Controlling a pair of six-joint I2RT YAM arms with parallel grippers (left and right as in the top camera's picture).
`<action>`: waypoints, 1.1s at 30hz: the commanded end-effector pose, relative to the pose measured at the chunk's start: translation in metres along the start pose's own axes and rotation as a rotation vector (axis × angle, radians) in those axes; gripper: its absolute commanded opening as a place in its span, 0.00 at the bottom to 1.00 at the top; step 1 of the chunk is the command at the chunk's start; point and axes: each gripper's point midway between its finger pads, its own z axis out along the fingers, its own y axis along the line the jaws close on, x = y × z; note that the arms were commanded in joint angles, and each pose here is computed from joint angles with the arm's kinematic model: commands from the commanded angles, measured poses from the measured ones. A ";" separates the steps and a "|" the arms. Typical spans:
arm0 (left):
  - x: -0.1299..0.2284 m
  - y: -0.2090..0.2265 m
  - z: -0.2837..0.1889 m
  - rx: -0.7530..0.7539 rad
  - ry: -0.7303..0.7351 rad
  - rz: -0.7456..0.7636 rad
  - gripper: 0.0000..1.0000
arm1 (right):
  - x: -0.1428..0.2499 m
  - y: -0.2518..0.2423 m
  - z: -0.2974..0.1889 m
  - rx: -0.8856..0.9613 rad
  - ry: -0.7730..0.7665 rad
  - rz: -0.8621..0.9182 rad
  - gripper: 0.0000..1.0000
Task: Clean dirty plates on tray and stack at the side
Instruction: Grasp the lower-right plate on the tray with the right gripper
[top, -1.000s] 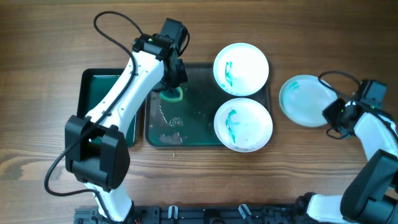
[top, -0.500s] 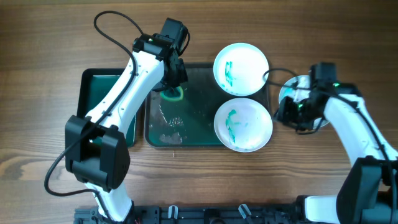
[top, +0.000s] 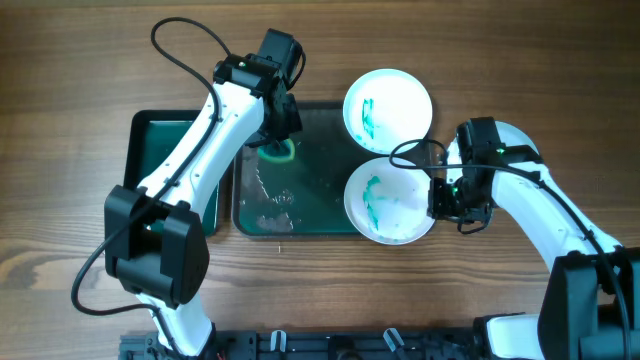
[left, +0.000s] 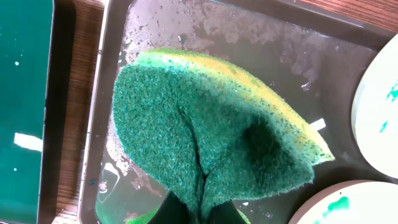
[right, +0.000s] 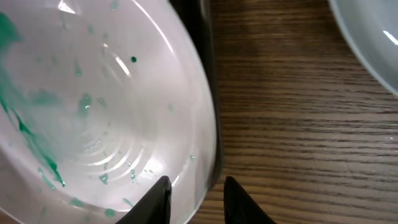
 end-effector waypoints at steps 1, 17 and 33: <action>-0.007 -0.005 -0.016 0.031 -0.039 -0.020 0.04 | 0.005 -0.005 0.006 0.022 -0.001 0.022 0.27; -0.007 -0.005 -0.016 0.031 -0.039 -0.020 0.04 | -0.007 0.092 -0.012 -0.107 -0.142 0.015 0.04; -0.006 -0.007 -0.015 0.045 -0.030 -0.073 0.04 | -0.057 0.201 0.044 -0.214 -0.254 -0.047 0.04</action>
